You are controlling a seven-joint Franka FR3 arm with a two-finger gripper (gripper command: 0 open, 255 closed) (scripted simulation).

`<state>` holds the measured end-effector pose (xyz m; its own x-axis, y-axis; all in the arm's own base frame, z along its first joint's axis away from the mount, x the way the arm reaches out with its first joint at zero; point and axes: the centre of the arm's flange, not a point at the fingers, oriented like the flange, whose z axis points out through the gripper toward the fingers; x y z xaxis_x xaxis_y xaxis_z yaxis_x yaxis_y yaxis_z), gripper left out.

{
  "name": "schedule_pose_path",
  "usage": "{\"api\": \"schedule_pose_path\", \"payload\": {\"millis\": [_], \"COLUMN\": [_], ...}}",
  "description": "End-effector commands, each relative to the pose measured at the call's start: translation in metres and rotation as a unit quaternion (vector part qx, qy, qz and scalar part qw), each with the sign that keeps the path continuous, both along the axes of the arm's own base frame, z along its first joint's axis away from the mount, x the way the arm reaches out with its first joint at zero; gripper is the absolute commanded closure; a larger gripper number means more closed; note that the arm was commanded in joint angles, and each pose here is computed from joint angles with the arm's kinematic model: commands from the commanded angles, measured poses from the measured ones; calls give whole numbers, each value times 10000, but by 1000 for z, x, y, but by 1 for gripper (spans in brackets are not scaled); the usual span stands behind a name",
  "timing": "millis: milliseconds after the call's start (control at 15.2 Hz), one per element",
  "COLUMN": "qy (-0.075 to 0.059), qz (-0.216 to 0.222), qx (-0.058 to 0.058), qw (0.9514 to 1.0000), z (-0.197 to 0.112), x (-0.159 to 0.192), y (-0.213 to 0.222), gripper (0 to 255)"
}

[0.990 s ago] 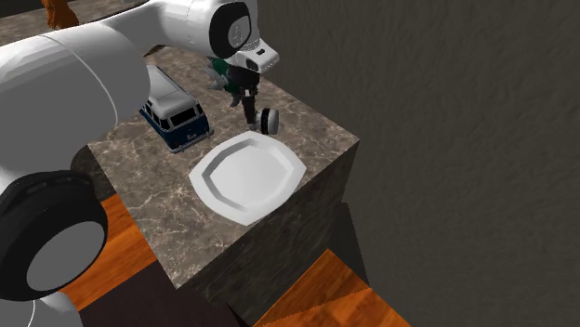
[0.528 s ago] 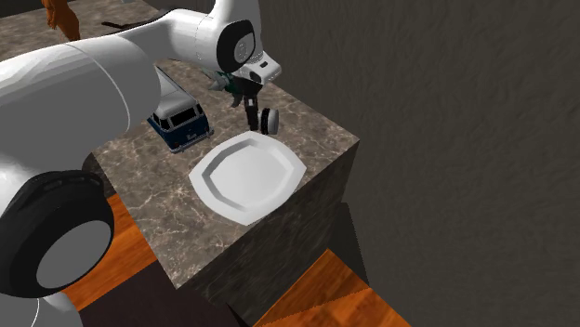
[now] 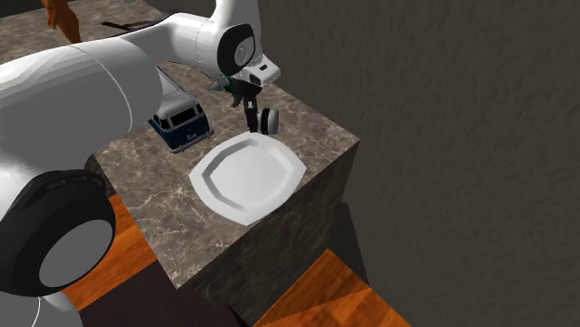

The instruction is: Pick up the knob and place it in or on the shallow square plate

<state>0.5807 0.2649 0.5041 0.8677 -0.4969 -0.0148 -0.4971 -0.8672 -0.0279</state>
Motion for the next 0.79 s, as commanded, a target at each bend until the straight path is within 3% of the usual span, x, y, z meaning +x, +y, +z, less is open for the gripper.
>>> {"api": "schedule_pose_path", "payload": {"millis": [0, 726], "qy": [0, 0], "qz": [0, 0], "qx": [0, 0], "qw": [10000, 10000], "z": [0, 10], "x": [0, 0], "y": [0, 0], "gripper": [255, 255]}}
